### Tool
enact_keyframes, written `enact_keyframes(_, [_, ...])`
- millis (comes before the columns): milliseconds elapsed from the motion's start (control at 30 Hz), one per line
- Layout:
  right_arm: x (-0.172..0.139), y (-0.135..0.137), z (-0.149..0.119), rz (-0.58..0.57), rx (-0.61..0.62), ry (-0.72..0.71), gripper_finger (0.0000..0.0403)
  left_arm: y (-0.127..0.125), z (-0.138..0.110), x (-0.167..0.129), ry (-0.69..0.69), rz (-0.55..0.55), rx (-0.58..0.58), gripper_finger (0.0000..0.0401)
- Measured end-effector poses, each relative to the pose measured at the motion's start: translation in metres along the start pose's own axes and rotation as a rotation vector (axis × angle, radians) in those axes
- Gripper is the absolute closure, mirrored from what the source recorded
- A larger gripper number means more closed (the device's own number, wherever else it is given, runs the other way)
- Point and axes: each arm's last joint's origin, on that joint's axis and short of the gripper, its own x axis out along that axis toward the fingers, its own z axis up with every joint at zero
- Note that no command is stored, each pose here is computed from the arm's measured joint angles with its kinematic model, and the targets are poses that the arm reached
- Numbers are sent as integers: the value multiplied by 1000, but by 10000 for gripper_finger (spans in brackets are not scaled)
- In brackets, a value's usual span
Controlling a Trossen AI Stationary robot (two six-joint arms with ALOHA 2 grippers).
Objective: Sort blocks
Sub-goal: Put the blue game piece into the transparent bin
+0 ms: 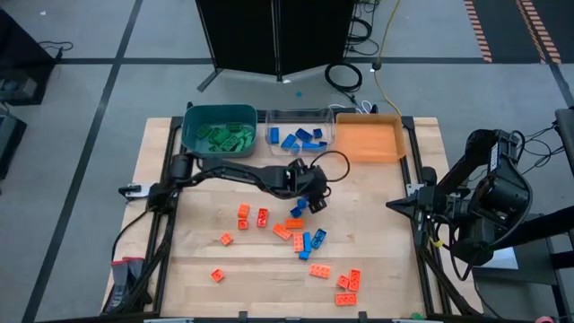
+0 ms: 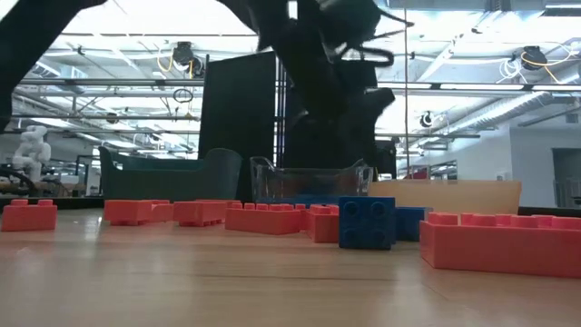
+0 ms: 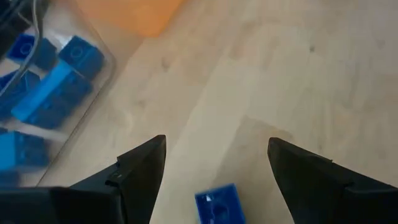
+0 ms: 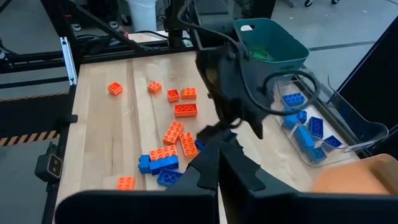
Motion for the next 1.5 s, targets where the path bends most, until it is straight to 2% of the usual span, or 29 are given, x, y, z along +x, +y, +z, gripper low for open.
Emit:
enact_keyframes(200, [0, 0, 0, 1, 13, 3, 402, -8, -10, 15, 20, 1, 15, 113])
enact_keyframes(400, [0, 0, 0, 1, 21, 3, 402, -10, -12, 16, 5, 41, 29, 113])
enact_keyframes(567, [0, 0, 0, 1, 25, 3, 402, -13, -30, 16, -24, 43, -5, 113])
enact_keyframes(767, [0, 0, 0, 3, 29, 2, 402, 1, -59, -5, -52, 23, -22, 113])
enact_keyframes(900, [0, 0, 0, 3, 29, 2, 402, 10, -72, -18, -204, -114, -80, 113])
enact_keyframes(967, [0, 0, 0, 3, 29, 1, 402, 10, -72, -21, -312, -235, -99, 113])
enact_keyframes(1067, [0, 0, 0, 2, 31, -3, 402, 8, -74, -23, -377, -318, -109, 113])
enact_keyframes(1133, [0, 1, 0, 2, 32, -4, 402, 7, -76, -23, -374, -294, -107, 113])
enact_keyframes(1300, [0, 2, 0, 2, 34, -4, 402, 9, -88, -14, -308, -148, -101, 113])
enact_keyframes(1500, [2, 4, -1, -2, 29, -2, 402, 7, -100, 2, -260, -134, -143, 113])
